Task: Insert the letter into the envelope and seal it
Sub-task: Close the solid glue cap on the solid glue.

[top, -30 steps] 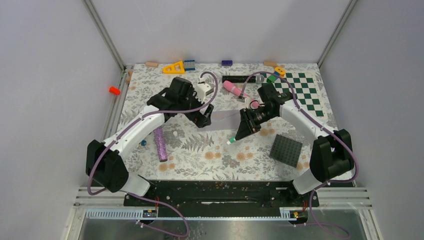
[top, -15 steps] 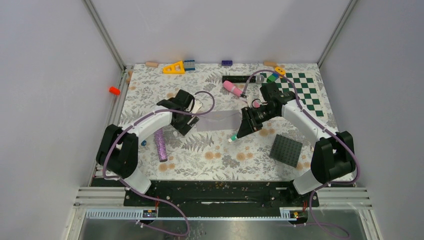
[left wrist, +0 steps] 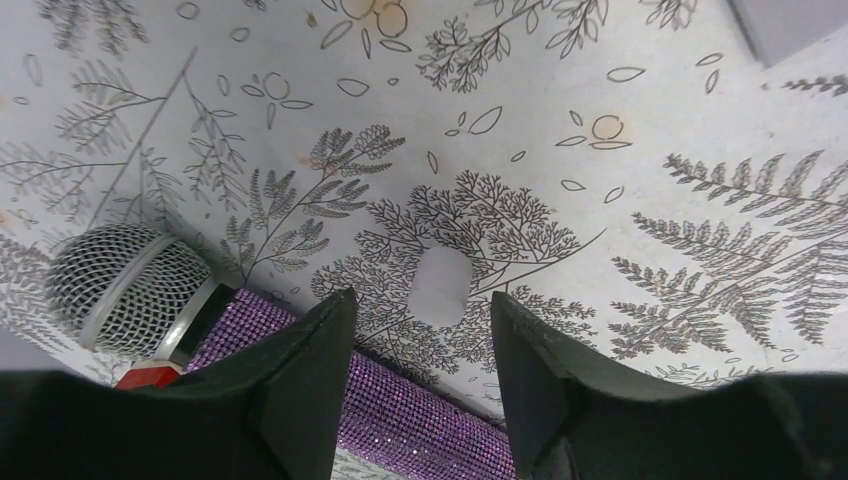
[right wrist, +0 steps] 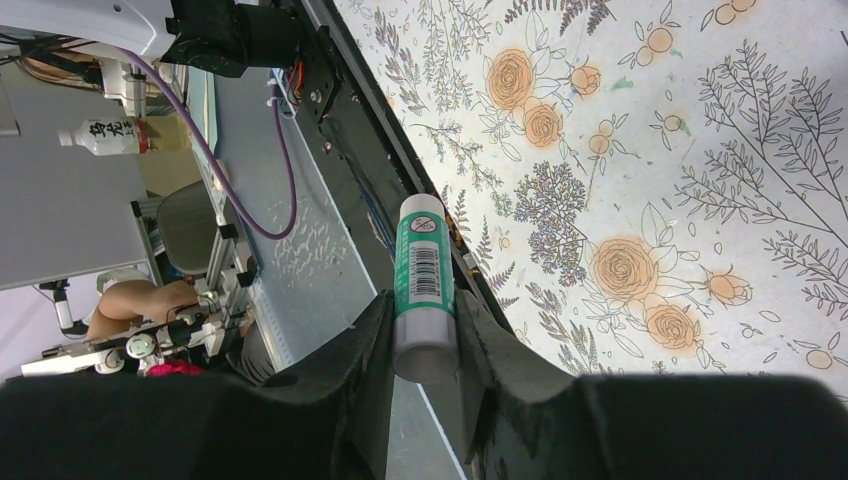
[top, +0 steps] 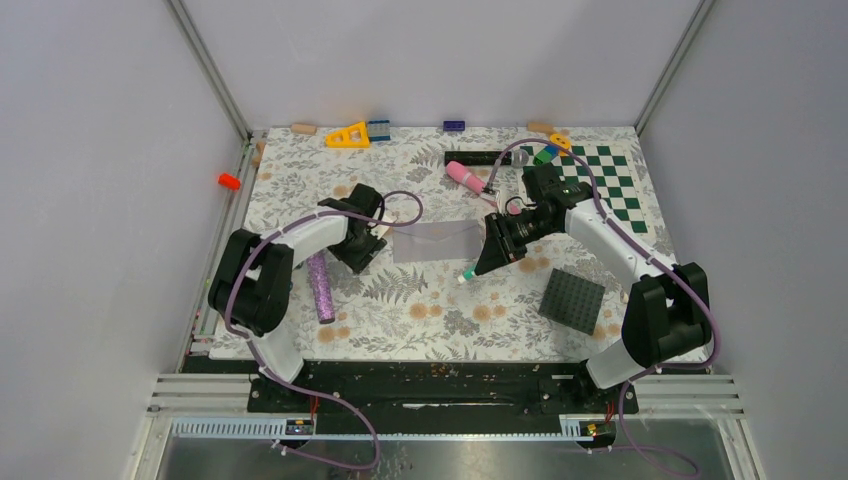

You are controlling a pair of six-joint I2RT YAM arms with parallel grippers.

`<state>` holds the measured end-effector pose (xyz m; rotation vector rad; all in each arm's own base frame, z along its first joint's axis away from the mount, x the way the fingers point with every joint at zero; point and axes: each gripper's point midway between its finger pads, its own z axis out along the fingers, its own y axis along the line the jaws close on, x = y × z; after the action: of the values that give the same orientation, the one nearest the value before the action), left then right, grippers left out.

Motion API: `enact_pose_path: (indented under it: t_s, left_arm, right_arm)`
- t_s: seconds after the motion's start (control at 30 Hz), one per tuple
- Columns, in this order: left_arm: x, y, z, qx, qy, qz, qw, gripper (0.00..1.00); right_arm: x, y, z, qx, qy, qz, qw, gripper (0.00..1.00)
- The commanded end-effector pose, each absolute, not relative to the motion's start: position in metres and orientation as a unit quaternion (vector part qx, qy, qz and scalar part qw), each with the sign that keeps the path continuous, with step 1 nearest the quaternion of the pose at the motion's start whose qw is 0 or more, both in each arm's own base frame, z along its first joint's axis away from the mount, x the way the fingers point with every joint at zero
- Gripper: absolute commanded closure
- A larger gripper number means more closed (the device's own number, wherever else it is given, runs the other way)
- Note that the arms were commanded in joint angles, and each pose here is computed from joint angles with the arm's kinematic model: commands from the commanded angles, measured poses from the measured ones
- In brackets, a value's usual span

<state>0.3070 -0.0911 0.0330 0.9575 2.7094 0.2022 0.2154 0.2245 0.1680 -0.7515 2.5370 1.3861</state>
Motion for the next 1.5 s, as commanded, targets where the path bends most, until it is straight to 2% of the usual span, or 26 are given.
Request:
enact_pose_path:
  t_s: [0.0,0.2,1.47]
  left_arm:
    - [0.311,-0.096,0.033,0.328,0.935,0.050,0.126,0.48]
    - [0.309,-0.097,0.029,0.328,0.936,0.045,0.121,0.57]
    - [0.314,-0.100,0.051,0.319,0.935,0.029,0.150,0.60]
  right_arm:
    - [0.217,0.224,0.180,-0.266,0.836,0.468,0.105,0.76]
    - [0.217,0.224,0.179,-0.265,0.836,0.471,0.102,0.76]
    - [0.216,0.225,0.177,-0.261,0.836,0.474,0.094,0.76]
